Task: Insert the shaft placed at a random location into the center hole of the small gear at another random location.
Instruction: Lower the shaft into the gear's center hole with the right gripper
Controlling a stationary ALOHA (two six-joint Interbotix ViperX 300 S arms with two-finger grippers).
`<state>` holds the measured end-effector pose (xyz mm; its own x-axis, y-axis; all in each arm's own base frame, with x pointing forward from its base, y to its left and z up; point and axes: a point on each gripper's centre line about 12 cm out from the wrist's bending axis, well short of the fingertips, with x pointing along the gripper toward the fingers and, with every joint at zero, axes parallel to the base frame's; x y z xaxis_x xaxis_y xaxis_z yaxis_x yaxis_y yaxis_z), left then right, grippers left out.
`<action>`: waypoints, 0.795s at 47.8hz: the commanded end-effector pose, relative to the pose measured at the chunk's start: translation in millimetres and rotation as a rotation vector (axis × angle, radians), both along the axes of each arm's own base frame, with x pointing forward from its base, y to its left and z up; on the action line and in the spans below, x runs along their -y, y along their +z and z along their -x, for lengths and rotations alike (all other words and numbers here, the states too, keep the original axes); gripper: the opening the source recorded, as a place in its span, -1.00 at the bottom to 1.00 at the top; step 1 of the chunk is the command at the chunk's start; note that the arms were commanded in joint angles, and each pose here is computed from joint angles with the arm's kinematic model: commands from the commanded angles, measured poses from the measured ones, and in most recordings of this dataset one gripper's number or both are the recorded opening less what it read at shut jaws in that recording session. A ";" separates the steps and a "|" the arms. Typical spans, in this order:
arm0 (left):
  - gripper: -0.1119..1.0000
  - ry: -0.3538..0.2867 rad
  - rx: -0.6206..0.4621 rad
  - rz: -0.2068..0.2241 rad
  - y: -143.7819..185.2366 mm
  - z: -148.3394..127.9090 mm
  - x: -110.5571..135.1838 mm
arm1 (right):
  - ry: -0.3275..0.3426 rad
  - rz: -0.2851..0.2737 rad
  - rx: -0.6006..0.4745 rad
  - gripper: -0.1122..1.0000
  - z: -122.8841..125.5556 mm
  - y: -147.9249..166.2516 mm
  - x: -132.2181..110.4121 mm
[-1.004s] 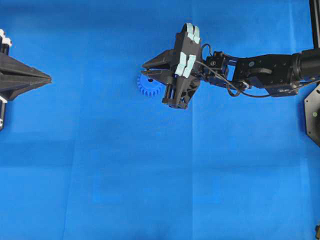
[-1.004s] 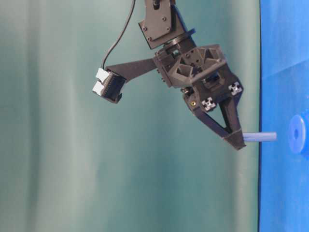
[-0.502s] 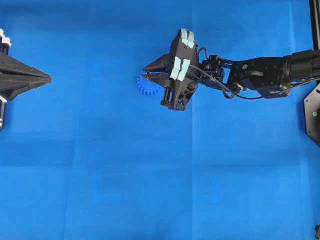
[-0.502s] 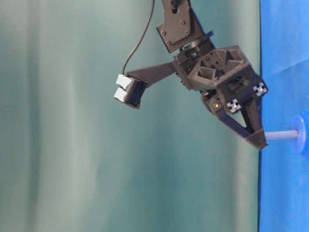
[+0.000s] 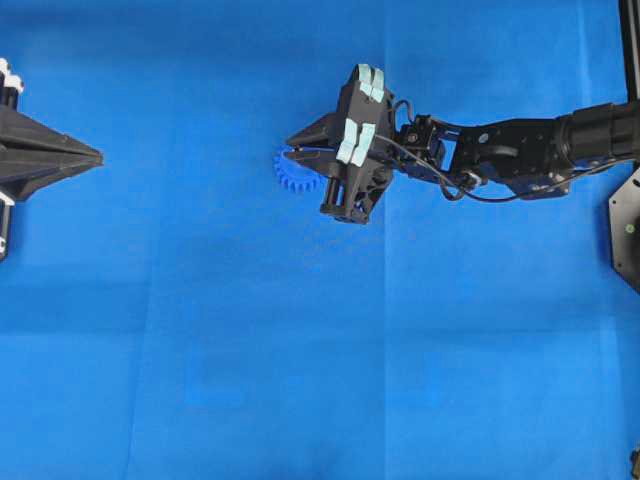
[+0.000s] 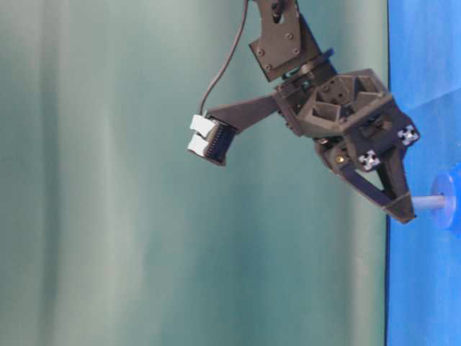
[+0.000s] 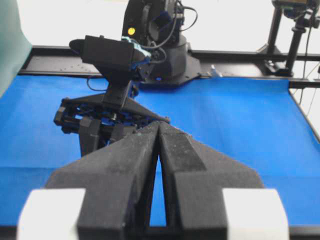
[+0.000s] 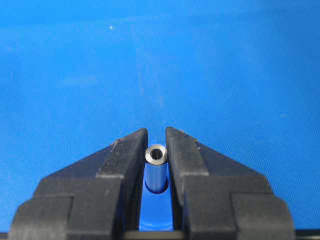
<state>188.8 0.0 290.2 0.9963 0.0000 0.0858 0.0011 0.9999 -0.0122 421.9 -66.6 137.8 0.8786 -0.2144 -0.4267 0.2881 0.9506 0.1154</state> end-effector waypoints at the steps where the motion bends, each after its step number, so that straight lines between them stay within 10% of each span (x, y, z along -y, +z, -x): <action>1: -0.80 0.001 0.008 -0.001 2.8 -1.0 -0.2 | -0.004 0.003 0.030 -0.75 -3.3 7.9 0.3; 38: -0.80 0.001 0.006 0.000 2.7 -1.1 -0.2 | -0.010 -0.006 -0.010 -0.75 -2.7 -12.4 0.7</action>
<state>188.8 0.0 289.9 0.9966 -0.0004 0.0827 0.0013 0.9999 -0.0107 422.3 -67.2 116.8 0.8595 -0.2173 -0.4627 0.3009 0.9468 0.1143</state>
